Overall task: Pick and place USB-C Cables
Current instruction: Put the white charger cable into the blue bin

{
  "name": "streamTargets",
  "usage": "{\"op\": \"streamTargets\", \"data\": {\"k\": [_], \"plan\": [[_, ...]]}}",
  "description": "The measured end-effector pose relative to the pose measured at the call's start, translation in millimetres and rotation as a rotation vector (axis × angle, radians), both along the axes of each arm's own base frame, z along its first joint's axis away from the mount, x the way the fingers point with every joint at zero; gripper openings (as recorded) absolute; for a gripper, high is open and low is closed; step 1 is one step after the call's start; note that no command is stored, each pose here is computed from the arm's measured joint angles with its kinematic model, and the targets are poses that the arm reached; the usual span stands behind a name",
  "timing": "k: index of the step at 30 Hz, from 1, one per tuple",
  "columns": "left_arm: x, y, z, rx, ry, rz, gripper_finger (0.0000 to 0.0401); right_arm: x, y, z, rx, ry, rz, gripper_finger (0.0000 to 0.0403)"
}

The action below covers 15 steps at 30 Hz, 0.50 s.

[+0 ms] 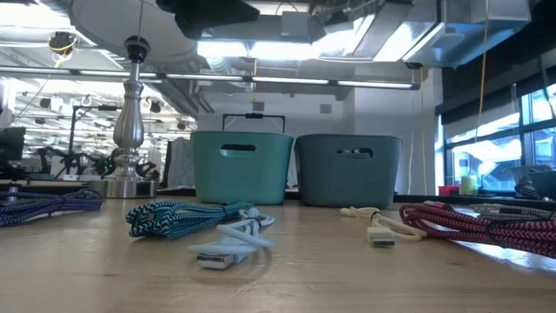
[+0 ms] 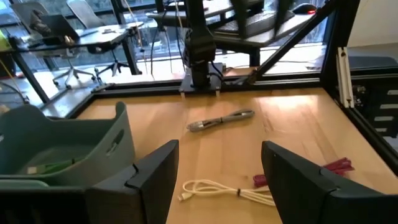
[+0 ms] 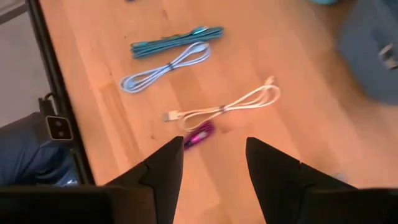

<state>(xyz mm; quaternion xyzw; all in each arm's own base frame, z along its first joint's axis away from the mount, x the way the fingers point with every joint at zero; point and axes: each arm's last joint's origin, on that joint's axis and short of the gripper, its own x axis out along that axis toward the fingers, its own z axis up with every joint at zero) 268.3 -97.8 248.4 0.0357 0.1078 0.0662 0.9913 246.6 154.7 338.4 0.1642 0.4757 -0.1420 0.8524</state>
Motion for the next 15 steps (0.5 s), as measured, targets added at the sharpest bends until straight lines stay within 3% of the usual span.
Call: {"op": "streamTargets", "data": {"k": [7, 11, 15], "plan": [[-2, -6, 0, -0.002, -0.002, -0.024, 0.0223, 31, 55, -69, -0.061, 0.054, -0.093, 0.0177], [-2, -7, 0, -0.017, -0.005, -0.022, 0.0223, 57, 48, -108, -0.098, 0.144, -0.178, 0.0177], [-3, -8, 0, -0.075, -0.012, -0.017, 0.0223, 77, 26, -121, -0.098, 0.166, -0.29, 0.0177]]}}
